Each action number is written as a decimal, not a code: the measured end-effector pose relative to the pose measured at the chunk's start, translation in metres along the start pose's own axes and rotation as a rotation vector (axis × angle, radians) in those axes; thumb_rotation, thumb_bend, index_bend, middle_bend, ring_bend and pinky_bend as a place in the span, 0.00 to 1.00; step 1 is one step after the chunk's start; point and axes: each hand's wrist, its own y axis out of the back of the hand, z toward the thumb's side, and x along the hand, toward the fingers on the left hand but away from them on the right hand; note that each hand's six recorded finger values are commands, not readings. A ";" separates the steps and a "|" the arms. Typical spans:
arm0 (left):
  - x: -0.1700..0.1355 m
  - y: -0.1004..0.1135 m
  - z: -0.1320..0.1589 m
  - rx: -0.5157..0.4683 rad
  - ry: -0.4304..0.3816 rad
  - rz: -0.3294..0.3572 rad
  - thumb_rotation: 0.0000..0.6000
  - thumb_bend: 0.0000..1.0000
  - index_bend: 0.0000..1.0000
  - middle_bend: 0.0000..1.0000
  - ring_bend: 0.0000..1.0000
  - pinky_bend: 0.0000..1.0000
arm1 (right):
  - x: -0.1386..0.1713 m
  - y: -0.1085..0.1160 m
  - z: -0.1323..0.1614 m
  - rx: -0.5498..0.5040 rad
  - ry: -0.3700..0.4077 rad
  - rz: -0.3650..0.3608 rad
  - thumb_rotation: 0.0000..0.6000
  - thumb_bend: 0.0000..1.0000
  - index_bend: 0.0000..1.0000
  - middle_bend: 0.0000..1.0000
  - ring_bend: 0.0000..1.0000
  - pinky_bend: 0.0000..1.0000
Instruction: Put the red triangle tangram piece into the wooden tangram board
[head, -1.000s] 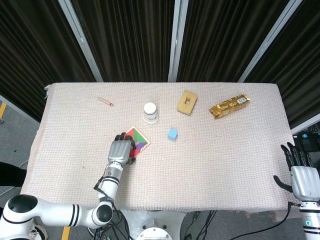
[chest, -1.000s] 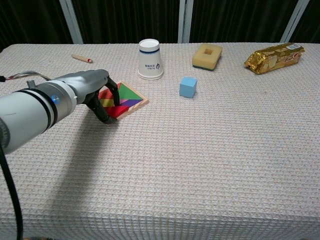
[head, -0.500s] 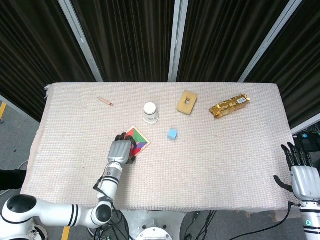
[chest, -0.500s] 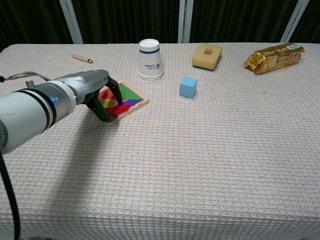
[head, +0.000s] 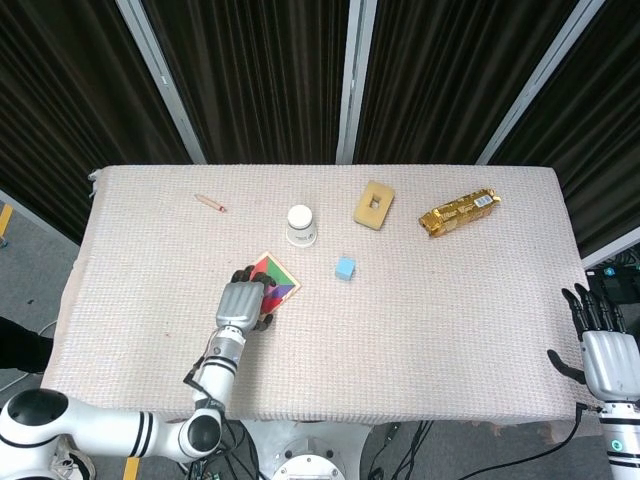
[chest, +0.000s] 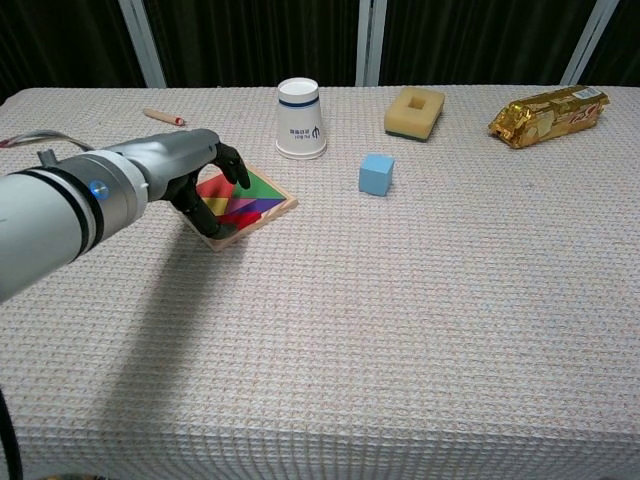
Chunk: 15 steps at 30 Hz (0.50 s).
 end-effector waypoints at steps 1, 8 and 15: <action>0.001 0.000 0.001 -0.001 -0.002 0.006 1.00 0.31 0.22 0.18 0.03 0.10 | 0.000 0.000 0.000 0.000 -0.001 0.000 1.00 0.12 0.00 0.00 0.00 0.00; 0.007 -0.004 0.008 -0.005 -0.018 0.020 1.00 0.31 0.17 0.13 0.01 0.09 | 0.001 0.001 -0.004 -0.002 -0.013 -0.006 1.00 0.14 0.00 0.00 0.00 0.00; 0.013 -0.005 0.017 -0.009 -0.032 0.032 1.00 0.31 0.17 0.12 0.00 0.09 | 0.003 0.001 -0.008 -0.007 -0.021 -0.005 1.00 0.18 0.00 0.00 0.00 0.00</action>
